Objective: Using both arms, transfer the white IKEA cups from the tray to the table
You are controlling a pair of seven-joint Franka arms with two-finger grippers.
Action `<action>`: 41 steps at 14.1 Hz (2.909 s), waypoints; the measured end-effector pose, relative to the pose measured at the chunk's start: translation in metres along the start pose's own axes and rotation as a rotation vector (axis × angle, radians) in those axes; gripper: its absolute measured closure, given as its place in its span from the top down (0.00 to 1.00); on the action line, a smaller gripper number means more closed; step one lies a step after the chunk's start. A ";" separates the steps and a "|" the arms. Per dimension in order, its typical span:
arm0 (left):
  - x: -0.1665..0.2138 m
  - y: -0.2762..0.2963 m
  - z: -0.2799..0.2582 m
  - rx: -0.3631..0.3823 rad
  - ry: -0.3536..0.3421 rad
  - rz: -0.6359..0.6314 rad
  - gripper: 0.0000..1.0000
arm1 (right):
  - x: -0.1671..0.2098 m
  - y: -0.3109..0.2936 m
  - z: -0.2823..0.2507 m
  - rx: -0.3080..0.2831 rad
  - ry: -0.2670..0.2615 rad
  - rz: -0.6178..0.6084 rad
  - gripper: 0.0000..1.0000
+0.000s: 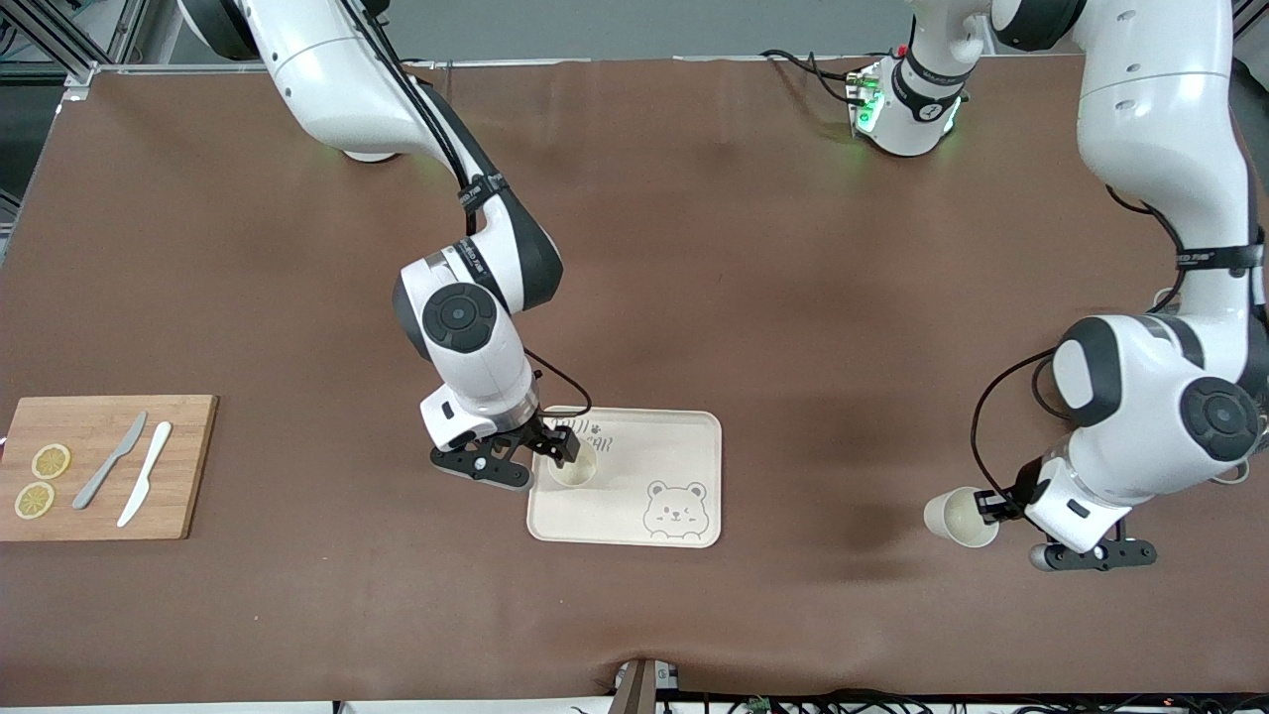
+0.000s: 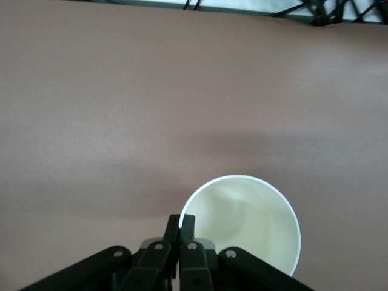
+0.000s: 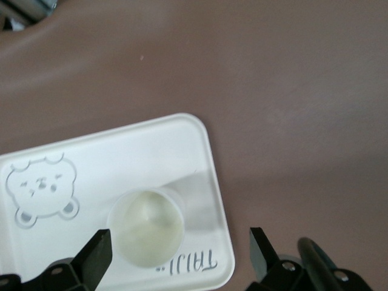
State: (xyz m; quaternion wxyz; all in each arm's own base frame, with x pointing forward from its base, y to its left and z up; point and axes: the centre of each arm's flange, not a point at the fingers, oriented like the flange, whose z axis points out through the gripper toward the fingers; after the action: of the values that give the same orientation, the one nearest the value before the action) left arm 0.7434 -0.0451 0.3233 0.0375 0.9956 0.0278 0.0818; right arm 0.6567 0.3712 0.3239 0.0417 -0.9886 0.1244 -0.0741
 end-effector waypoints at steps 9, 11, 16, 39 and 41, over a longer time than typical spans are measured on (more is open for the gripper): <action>-0.086 -0.021 -0.038 0.003 -0.018 -0.035 0.03 | -0.007 0.011 0.056 -0.023 -0.082 -0.046 1.00; -0.097 -0.020 -0.032 0.004 -0.022 -0.034 0.03 | -0.008 0.012 0.062 -0.028 -0.089 -0.046 1.00; -0.138 -0.016 0.020 0.012 0.038 -0.021 0.03 | -0.012 0.012 0.081 -0.027 -0.086 -0.048 1.00; -0.166 -0.006 0.059 0.018 0.042 -0.030 0.09 | -0.013 0.004 0.089 0.005 -0.048 -0.031 0.36; -0.167 -0.006 0.062 0.019 0.038 -0.030 0.27 | -0.013 0.004 0.089 0.005 -0.048 -0.030 0.30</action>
State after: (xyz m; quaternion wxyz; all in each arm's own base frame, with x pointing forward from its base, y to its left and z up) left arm 0.5885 -0.0535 0.2351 0.0290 0.9936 0.0443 0.0996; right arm 0.6570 0.3760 0.2337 0.0462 -0.9917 0.1084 -0.0514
